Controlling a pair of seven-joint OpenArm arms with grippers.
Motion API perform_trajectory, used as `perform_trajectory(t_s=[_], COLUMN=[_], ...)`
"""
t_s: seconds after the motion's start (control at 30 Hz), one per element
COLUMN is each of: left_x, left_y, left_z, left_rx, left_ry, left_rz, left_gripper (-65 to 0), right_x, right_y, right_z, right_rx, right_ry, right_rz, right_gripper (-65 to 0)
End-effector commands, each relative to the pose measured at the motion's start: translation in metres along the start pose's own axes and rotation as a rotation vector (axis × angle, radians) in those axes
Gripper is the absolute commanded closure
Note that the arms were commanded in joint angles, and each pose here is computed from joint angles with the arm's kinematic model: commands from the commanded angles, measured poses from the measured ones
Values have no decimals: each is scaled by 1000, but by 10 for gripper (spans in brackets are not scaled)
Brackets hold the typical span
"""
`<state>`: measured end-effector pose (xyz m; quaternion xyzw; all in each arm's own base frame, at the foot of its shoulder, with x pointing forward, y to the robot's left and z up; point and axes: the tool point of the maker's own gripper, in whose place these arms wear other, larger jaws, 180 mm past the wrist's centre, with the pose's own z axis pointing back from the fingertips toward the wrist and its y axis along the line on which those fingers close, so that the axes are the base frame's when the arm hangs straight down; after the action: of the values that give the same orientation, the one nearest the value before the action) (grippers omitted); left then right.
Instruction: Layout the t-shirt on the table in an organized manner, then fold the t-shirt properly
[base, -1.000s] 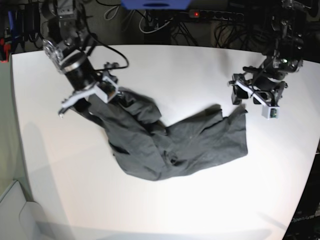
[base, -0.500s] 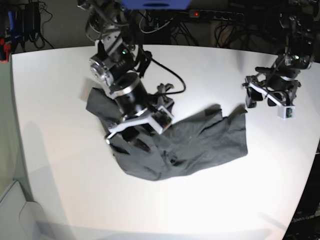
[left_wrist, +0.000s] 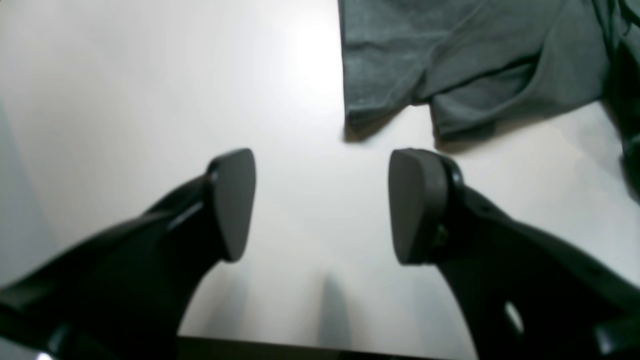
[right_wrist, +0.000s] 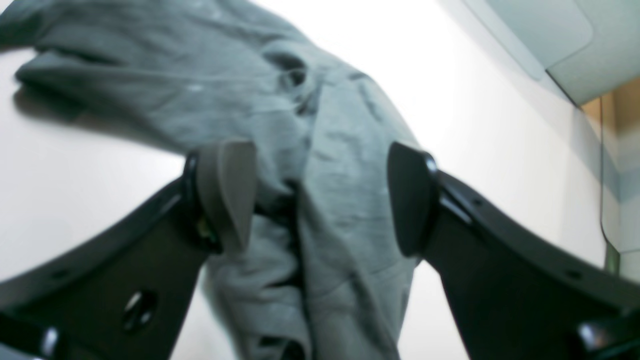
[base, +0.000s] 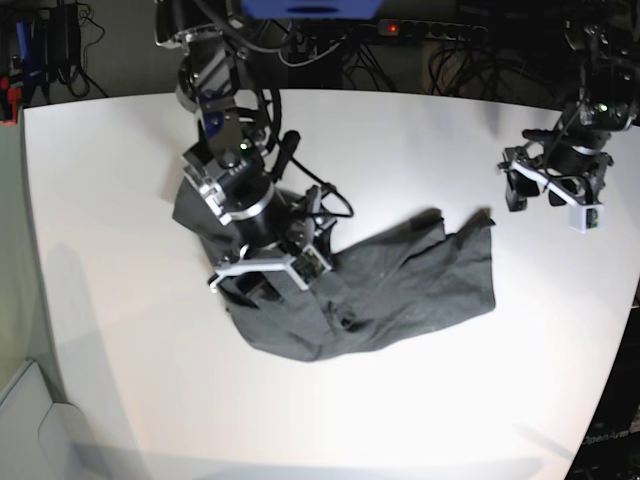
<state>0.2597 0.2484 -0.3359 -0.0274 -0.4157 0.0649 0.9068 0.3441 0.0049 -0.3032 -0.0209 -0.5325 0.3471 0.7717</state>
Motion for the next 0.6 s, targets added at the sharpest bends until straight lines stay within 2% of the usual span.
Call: perform_trajectory(t_s=[0.0, 0.27, 0.43, 0.57], left_x=[15, 16, 17, 16], left_y=[1, 2, 2, 2], left_z=[3, 2, 2, 2], left_rx=[3, 4, 4, 6], left_ry=[-47, -49, -52, -49], left_rz=[-18, -16, -17, -16], left_gripper=[-404, -404, -404, -404], right_x=[9, -31, -24, -31], right_y=[-7, 14, 5, -4], right_z=[-1, -17, -20, -25], right_rx=[-18, 45, 27, 12], right_ry=[-35, 67, 27, 42], right_rz=[-15, -43, -49, -59], right_gripper=[-423, -421, -421, -421])
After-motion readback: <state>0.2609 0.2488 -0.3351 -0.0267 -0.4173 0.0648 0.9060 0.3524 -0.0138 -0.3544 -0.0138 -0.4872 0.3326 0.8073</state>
